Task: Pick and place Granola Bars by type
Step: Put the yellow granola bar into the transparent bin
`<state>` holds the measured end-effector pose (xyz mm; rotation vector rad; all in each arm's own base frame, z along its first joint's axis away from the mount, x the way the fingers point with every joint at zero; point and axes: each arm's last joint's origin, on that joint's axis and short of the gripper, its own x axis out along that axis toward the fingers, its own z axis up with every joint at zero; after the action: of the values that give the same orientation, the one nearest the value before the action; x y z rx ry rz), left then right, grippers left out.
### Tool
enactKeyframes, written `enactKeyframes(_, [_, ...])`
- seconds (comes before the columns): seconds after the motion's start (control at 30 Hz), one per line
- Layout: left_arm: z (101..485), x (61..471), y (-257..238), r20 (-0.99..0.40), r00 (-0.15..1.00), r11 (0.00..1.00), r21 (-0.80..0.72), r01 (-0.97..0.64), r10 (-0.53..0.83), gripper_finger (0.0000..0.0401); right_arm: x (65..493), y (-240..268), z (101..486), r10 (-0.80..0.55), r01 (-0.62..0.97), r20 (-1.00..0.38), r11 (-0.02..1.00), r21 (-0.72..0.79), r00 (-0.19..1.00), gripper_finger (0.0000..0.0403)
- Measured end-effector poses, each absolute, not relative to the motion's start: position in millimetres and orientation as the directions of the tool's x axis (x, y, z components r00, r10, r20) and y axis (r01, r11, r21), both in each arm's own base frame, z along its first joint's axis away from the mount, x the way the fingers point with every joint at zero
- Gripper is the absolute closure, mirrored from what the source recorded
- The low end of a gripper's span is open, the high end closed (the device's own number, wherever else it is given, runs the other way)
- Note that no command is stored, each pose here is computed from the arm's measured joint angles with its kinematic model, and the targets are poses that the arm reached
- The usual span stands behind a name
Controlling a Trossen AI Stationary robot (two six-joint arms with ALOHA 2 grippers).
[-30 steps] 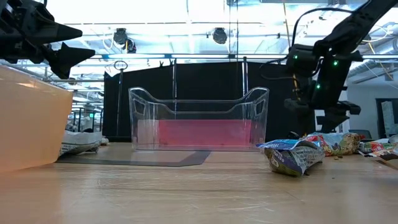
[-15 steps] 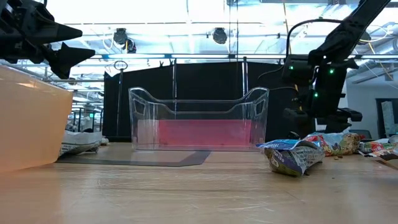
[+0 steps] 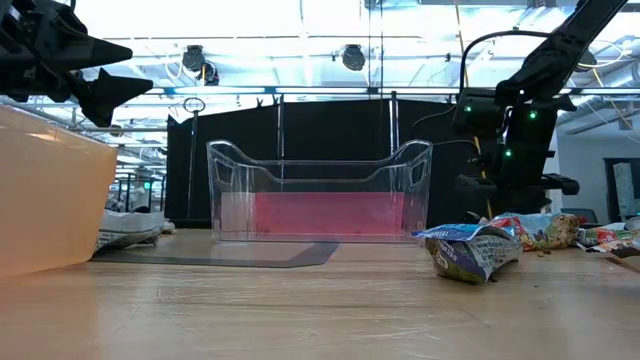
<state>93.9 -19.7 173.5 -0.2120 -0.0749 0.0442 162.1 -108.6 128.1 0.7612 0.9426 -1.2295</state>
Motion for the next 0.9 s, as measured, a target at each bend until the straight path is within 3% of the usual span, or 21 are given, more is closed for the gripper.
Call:
enactKeyframes(0.13, [173.6, 93.9, -19.7, 0.07, 0.996, 0.977, -0.212, -0.036, 0.052, 0.0132, 162.4, -107.3, 129.4, -0.428, 0.973, -0.901, 0.23, -0.027, 0.077, 0.038])
enactKeyframes(0.57, [173.6, 93.8, -19.7, 0.07, 0.996, 0.977, -0.212, -0.036, 0.052, 0.0132, 157.9, -102.5, 154.6, -0.46, 0.935, -0.869, 0.354, 0.008, 0.182, 0.0386])
enactKeyframes(0.9, [173.6, 93.8, -19.7, 0.07, 0.996, 0.977, -0.212, -0.036, 0.052, 0.0132, 167.2, -105.4, 222.9, -0.475, 0.839, -0.804, 0.542, 0.053, 0.357, 0.0387])
